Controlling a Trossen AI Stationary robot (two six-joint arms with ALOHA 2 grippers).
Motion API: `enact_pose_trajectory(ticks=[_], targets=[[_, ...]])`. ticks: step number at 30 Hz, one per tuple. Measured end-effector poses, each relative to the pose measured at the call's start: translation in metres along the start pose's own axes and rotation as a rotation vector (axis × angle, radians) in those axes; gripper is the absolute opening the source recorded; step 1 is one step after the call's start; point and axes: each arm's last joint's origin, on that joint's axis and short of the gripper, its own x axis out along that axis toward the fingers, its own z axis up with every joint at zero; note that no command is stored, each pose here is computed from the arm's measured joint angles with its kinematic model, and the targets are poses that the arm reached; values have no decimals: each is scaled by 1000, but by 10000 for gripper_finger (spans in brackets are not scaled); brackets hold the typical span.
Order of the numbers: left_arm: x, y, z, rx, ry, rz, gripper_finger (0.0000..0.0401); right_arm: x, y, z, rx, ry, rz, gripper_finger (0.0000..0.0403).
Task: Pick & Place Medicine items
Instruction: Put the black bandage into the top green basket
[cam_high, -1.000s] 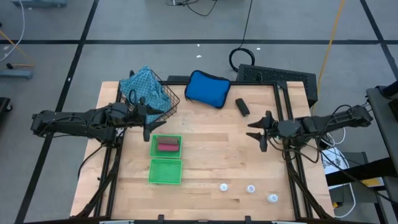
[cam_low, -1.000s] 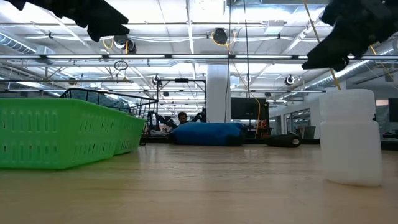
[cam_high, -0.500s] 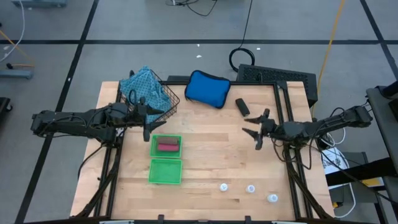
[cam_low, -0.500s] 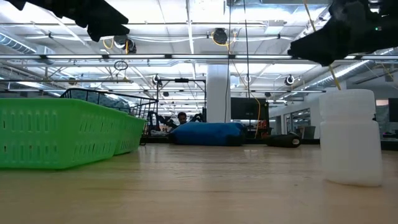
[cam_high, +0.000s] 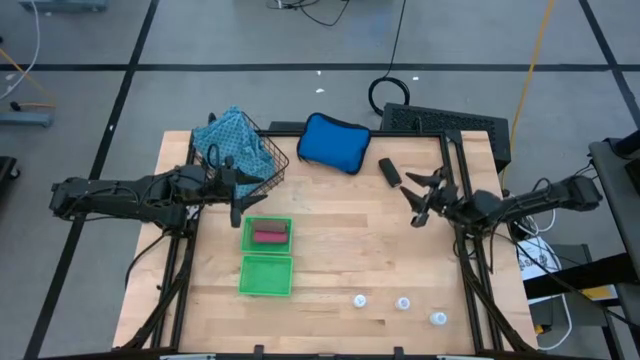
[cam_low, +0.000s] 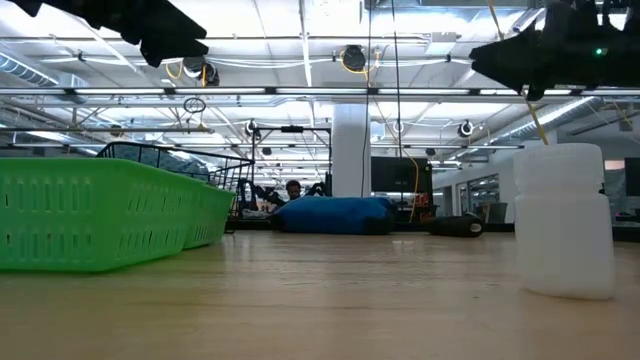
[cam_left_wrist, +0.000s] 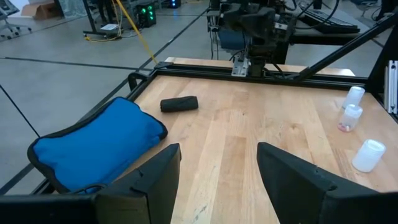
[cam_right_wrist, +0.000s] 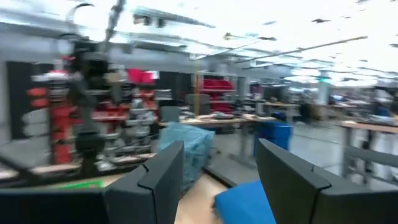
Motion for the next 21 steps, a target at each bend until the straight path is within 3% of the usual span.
enact_pose_trajectory(ticks=[4, 7, 17, 21], targets=[[0, 0, 0, 0, 0, 0, 223, 3, -2, -6, -60, 84, -96, 191], [0, 0, 0, 0, 0, 0, 223, 15, 2, 7, -112, 148, -151, 204], [0, 0, 0, 0, 0, 0, 223, 65, 17, 32, -229, 357, -303, 277], [0, 0, 0, 0, 0, 0, 223, 91, 9, 37, -250, 471, -377, 298]])
